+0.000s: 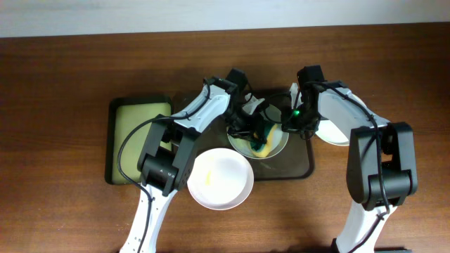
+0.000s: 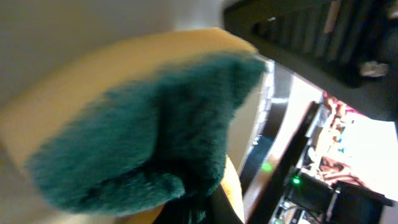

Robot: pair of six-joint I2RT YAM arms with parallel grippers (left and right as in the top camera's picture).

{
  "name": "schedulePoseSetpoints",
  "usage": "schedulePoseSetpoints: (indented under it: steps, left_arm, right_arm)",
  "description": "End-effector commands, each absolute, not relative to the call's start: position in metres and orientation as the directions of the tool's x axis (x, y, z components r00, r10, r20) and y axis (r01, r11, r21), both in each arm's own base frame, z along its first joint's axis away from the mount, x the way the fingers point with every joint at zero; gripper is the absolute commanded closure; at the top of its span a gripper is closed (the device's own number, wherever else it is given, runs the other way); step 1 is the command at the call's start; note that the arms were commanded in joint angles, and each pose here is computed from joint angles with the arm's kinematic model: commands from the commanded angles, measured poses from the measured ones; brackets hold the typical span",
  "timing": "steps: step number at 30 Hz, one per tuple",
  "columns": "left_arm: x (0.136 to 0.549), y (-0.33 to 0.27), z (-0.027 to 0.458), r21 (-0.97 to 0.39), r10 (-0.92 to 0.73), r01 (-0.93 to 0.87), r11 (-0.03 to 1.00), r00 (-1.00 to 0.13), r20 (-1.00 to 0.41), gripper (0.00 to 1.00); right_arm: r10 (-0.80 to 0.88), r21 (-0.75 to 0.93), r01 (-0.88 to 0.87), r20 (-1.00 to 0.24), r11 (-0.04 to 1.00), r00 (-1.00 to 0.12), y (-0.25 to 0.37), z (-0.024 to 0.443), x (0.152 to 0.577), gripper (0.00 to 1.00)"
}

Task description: Clean dirty plates on tray and stack at the side

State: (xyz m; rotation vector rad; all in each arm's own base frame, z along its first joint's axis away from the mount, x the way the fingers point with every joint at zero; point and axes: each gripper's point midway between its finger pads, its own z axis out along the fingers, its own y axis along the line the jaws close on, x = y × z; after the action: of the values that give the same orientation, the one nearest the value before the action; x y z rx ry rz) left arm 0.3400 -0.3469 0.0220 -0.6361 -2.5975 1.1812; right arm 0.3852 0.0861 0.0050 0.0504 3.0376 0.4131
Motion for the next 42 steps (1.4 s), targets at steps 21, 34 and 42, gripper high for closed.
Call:
schedulePoseSetpoints:
  steps: [21, 34, 42]
  left_arm:
    - [0.354, -0.348, 0.051, -0.721, 0.387, 0.301, 0.624, -0.921, -0.05, 1.0]
    - [0.383, -0.013, 0.246, 0.164, -0.276, -0.351, 0.922, -0.892, -0.359, 1.0]
    - [0.33, -0.002, 0.207, 0.132, -0.213, -0.229, 0.964, -0.969, -0.126, 1.0]
  right_arm:
    - [0.014, 0.265, -0.002, -0.056, 0.964, -0.998, 0.097, -0.002, 0.379, 0.96]
    - [0.019, 0.258, 0.011, -0.028, 0.966, -0.999, 0.096, -0.013, 0.375, 0.53]
    - [0.034, 0.3, 0.006, -0.087, 0.954, -0.996, 0.105, 0.018, 0.403, 0.96]
